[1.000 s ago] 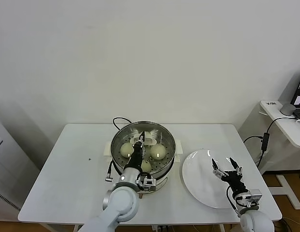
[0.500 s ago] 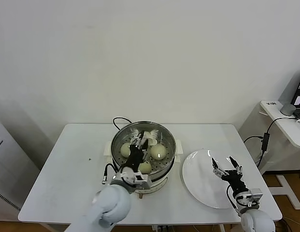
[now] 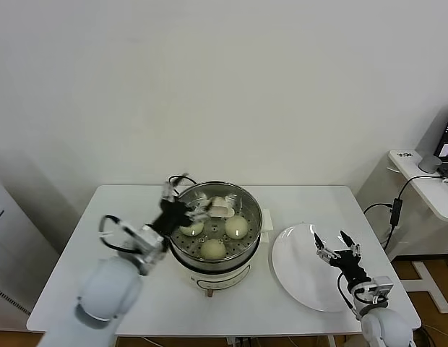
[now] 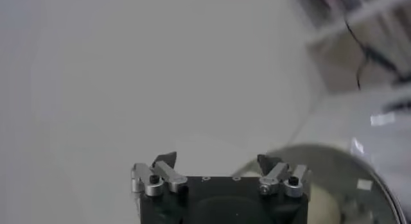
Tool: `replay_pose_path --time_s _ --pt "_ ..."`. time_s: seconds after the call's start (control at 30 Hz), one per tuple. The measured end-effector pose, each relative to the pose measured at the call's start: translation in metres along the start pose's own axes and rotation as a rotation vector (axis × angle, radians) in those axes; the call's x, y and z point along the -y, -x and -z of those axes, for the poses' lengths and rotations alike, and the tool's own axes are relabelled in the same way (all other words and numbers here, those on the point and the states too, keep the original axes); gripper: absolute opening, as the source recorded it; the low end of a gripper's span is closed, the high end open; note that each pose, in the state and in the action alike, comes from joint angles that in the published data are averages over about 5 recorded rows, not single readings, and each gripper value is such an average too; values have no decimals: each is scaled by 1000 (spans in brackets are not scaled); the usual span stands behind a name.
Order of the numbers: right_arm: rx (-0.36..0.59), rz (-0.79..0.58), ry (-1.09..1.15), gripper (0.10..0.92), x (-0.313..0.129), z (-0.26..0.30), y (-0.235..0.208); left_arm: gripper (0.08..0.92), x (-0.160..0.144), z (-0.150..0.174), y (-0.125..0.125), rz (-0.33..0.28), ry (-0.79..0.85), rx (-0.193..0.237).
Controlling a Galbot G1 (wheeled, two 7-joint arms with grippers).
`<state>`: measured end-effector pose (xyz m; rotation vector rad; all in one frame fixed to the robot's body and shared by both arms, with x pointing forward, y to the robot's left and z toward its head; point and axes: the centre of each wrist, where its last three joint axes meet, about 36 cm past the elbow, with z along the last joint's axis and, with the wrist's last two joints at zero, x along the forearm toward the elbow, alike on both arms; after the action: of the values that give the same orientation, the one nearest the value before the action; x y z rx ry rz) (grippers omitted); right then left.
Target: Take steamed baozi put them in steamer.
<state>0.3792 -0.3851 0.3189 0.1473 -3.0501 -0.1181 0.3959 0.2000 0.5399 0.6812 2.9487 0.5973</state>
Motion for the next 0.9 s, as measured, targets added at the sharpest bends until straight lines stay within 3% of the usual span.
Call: replay_pose_path --time_s 0.13,0.4,0.63,0.9 --pt "3 -3 -8 823 2 7 0 823 -28 -14 -10 94 -135 -22" --pt "-13 -17 -36 823 -1 15 -5 823 -64 -64 -24 240 -313 -136" --pt "-29 -40 -57 823 -4 21 -9 823 -74 -119 -29 309 -374 -254" --pt "-51 -68 -55 823 -7 22 -9 823 -66 -166 -30 341 -393 -358"
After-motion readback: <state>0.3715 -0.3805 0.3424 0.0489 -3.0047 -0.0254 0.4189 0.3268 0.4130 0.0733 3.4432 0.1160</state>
